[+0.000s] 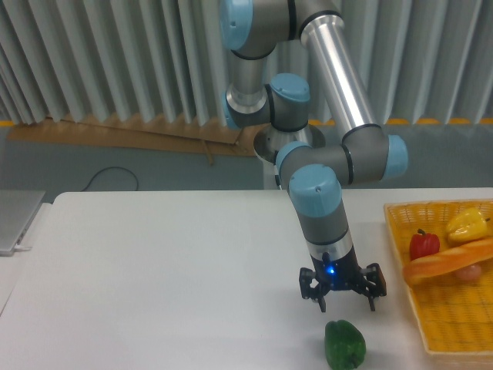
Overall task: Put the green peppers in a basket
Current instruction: 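Lower the open gripper down over the green pepper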
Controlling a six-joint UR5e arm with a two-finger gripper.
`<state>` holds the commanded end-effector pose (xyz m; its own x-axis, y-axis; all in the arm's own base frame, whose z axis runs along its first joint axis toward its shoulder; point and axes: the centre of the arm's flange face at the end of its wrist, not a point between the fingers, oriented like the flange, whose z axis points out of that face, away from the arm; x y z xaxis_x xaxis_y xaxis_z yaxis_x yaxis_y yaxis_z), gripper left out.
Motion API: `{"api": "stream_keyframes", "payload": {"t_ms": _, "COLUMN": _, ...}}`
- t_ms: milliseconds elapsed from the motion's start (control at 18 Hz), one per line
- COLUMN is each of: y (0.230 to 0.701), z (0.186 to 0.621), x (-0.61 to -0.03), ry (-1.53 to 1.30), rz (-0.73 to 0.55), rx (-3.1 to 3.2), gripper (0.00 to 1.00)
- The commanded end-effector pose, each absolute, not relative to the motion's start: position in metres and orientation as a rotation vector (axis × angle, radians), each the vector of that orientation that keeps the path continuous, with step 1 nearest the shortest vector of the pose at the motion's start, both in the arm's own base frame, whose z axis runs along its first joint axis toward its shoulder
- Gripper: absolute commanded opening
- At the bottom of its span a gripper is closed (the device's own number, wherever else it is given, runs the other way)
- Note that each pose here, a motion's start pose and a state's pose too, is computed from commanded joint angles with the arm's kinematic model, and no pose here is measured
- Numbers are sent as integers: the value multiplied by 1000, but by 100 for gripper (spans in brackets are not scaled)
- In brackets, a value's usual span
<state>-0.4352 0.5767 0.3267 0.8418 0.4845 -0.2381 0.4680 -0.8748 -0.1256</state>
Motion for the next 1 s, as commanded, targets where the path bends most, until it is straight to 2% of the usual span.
{"api": "stream_keyframes", "payload": {"t_ms": 556, "y": 582, "z": 316, "x": -432, "ry": -524, "rz": 409, "rx": -3040, "gripper": 100}}
{"api": "stream_keyframes", "payload": {"t_ms": 1000, "y": 587, "z": 305, "x": -433, "ry": -531, "rz": 397, "rx": -3050, "gripper": 100}}
